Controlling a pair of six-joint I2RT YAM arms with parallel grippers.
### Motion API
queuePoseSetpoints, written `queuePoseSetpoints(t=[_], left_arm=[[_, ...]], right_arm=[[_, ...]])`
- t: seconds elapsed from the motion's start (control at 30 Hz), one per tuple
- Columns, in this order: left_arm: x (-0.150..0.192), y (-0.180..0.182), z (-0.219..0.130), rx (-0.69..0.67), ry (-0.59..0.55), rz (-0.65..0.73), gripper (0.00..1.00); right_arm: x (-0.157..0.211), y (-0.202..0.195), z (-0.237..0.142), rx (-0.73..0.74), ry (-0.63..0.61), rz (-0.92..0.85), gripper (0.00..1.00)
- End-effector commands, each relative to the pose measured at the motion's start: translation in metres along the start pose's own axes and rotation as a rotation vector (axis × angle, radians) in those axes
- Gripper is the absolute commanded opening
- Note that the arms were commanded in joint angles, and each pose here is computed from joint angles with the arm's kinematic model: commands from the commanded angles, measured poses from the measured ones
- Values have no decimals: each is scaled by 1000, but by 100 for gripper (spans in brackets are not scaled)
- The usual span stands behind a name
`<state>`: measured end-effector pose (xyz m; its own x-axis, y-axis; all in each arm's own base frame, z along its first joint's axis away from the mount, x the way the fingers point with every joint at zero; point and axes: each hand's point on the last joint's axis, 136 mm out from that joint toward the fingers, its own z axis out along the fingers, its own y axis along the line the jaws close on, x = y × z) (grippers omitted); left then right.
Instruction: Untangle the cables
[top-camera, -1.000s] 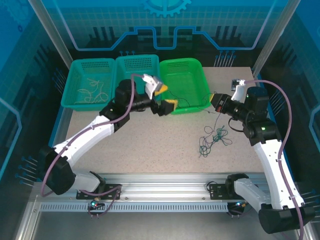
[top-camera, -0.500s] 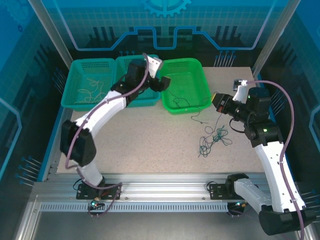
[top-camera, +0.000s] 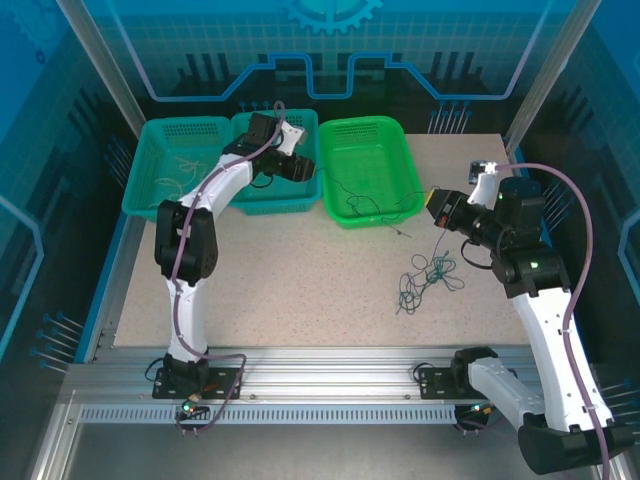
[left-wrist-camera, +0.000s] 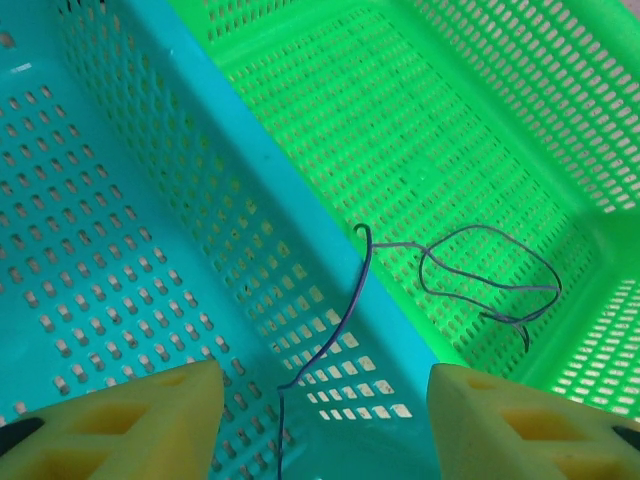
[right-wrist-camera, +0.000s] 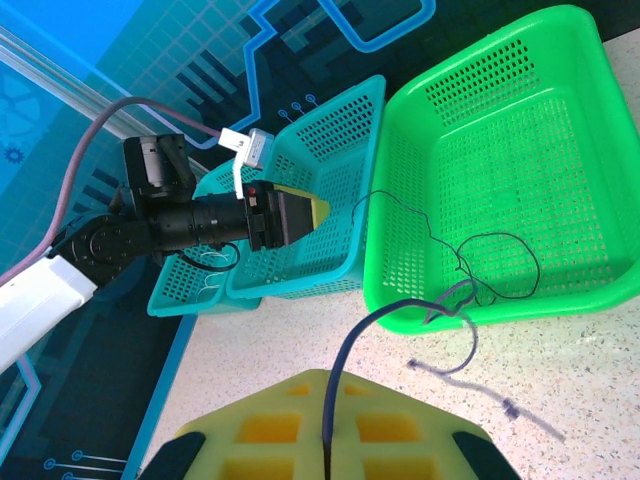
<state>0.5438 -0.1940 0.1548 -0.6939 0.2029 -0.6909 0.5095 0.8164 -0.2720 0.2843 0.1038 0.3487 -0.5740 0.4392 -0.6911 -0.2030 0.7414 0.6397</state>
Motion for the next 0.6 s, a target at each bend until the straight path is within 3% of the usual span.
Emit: queuePoseSetpoints(t=[0.0,0.37,0.57], left_arm=[[4,-4,5,75,28,47,57],[14,7,35,110,74,49,58],[21,8,40,153,81,40,50]], right_arm=[[-5,13,-6,-25,-11,-22,0],[-7,17,-5,-27,-10,-22,0],[-7,18,-3,-29,-7,-17,0]])
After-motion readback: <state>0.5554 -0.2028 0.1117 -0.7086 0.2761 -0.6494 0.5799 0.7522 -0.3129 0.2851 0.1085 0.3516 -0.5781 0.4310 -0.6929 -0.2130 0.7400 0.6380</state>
